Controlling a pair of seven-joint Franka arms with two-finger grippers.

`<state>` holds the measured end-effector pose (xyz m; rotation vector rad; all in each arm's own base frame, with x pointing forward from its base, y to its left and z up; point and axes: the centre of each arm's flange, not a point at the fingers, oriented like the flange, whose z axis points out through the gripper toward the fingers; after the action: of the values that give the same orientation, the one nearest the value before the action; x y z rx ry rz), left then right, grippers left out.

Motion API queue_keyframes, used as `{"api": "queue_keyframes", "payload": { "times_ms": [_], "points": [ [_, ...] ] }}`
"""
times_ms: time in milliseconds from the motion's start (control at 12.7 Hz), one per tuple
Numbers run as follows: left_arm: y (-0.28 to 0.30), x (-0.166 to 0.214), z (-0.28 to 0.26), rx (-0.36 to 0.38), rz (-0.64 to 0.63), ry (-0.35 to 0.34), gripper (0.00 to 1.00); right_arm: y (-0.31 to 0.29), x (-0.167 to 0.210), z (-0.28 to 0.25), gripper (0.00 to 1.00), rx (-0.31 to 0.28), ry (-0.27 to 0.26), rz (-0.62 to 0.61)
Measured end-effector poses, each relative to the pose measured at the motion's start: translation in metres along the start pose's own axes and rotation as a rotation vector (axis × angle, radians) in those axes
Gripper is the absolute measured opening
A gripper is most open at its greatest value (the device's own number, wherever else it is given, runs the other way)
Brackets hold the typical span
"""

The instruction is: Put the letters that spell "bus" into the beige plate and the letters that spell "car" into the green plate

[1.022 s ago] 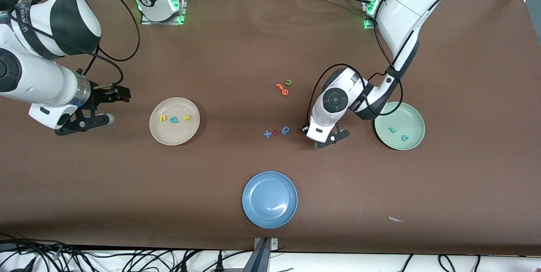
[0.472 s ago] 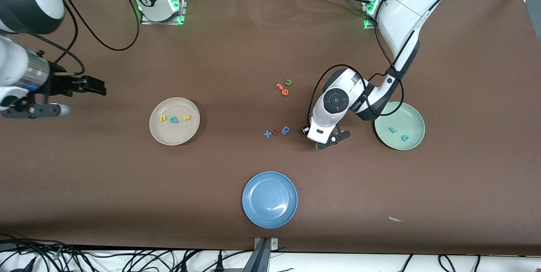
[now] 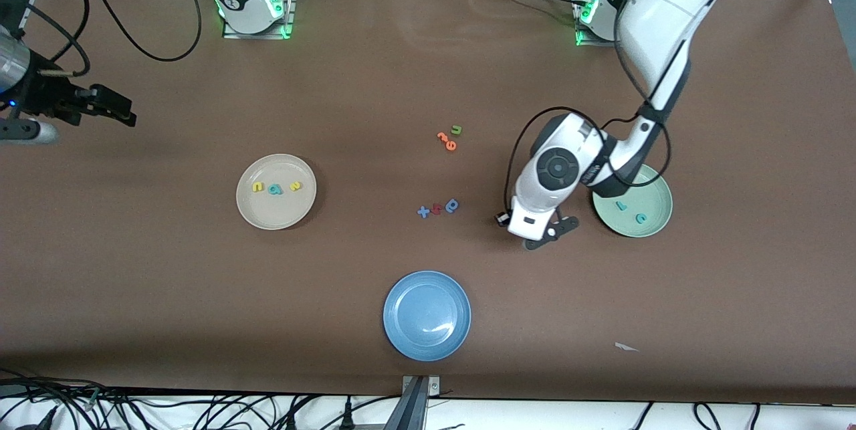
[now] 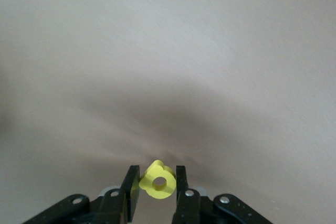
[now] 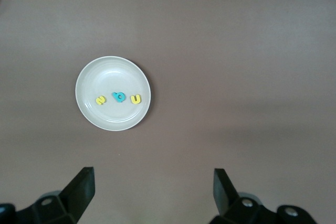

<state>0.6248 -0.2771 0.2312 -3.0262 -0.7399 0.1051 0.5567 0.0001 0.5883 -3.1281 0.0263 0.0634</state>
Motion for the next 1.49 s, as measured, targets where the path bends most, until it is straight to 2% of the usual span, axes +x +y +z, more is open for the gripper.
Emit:
{"api": "queue_keyframes", "payload": {
  "times_ms": [314,550,865,943,1337,1415,1494],
  "points": [
    [-0.100,0.069,-0.032,0.129,0.110,-0.104,0.31,0.000,-0.003,0.007,1.00,0.000,-0.017,0.000],
    [-0.172,0.107,-0.020,0.137,0.221,-0.183,0.31,-0.018,-0.004,0.008,1.00,-0.015,-0.018,-0.032],
    [-0.230,0.120,0.000,0.125,0.331,-0.253,0.32,-0.024,-0.004,0.008,1.00,-0.021,-0.018,-0.042],
    [-0.232,0.120,0.000,0.125,0.338,-0.256,0.37,-0.024,-0.004,0.009,1.00,-0.022,-0.019,-0.042],
    [-0.228,0.118,-0.012,0.117,0.348,-0.239,0.92,-0.019,0.002,0.015,1.00,-0.023,-0.019,-0.032],
    [-0.227,0.120,-0.020,0.099,0.336,-0.232,1.00,-0.019,0.004,0.015,1.00,-0.023,-0.007,-0.033],
    [-0.228,0.123,-0.031,0.071,0.316,-0.222,1.00,-0.021,0.006,0.015,1.00,-0.023,-0.001,-0.036]
  ]
}}
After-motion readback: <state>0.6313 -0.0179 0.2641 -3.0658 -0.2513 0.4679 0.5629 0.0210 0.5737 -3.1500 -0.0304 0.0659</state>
